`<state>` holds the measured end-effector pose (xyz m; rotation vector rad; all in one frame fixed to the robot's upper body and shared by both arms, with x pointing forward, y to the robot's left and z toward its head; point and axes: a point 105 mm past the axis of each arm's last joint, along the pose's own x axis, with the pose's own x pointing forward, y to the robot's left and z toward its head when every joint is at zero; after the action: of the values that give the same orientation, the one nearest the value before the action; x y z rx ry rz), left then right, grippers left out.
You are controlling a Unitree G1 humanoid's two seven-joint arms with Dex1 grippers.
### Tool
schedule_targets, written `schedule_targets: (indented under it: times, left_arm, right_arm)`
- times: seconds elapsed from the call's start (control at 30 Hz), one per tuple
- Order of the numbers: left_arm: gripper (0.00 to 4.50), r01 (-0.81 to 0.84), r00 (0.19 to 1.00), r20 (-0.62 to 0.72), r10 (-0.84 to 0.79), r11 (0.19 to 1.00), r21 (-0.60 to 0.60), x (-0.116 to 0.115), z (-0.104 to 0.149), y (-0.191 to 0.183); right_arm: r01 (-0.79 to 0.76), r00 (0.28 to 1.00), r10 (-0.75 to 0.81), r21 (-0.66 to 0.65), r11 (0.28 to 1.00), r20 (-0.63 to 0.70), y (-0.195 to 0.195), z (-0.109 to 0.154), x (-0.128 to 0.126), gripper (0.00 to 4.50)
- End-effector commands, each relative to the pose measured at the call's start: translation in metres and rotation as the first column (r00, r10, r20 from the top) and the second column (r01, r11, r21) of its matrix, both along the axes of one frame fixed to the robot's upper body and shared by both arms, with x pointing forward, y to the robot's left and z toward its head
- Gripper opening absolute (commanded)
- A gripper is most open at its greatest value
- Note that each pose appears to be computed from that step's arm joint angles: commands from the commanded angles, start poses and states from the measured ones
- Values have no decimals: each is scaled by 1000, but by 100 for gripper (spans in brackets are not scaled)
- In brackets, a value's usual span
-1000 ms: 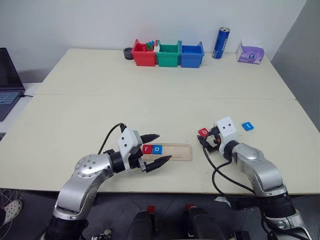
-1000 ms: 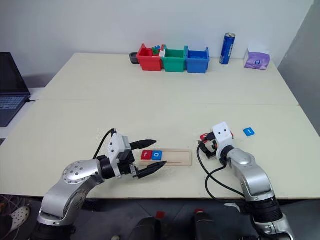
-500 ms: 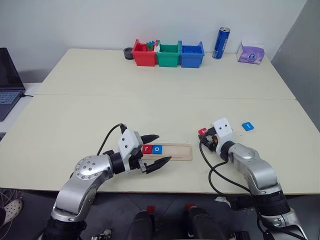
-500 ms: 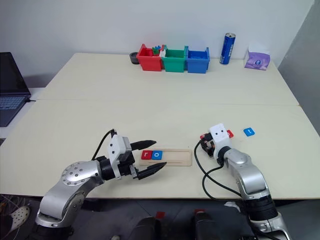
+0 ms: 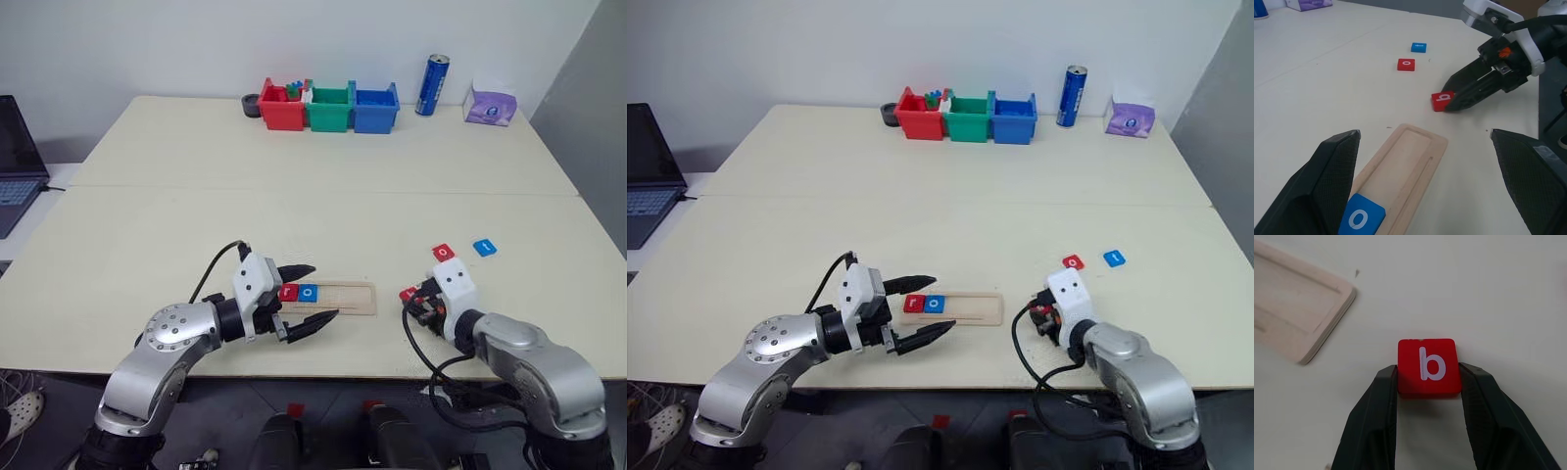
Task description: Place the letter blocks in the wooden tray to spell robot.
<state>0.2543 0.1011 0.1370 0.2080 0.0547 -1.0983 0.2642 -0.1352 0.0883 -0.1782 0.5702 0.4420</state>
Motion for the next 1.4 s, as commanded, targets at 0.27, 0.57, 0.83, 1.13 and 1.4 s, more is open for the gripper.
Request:
schedule_targets:
  times: [0.27,0.57,0.83,1.13,1.4]
  left_arm:
    - [450,43,999,24,-43,999,1,-4,4,-3]
    - [450,60,998,21,-60,998,-3,-3,1,-5]
    - [450,129,992,19,-128,992,-6,-7,0,-8]
    - [450,182,983,13,-183,983,15,-18,0,-9]
    - [450,190,982,11,-190,982,22,-21,5,-8]
  right_arm:
    - [-44,994,50,64,997,-96,19,5,-17,354]
    - [-430,901,430,-11,903,67,-2,52,-5,447]
    - [-758,630,759,-85,647,164,-2,30,6,447]
    - [-818,539,833,-159,553,121,-10,4,30,447]
    - [-838,509,857,-180,515,80,-20,-10,29,410]
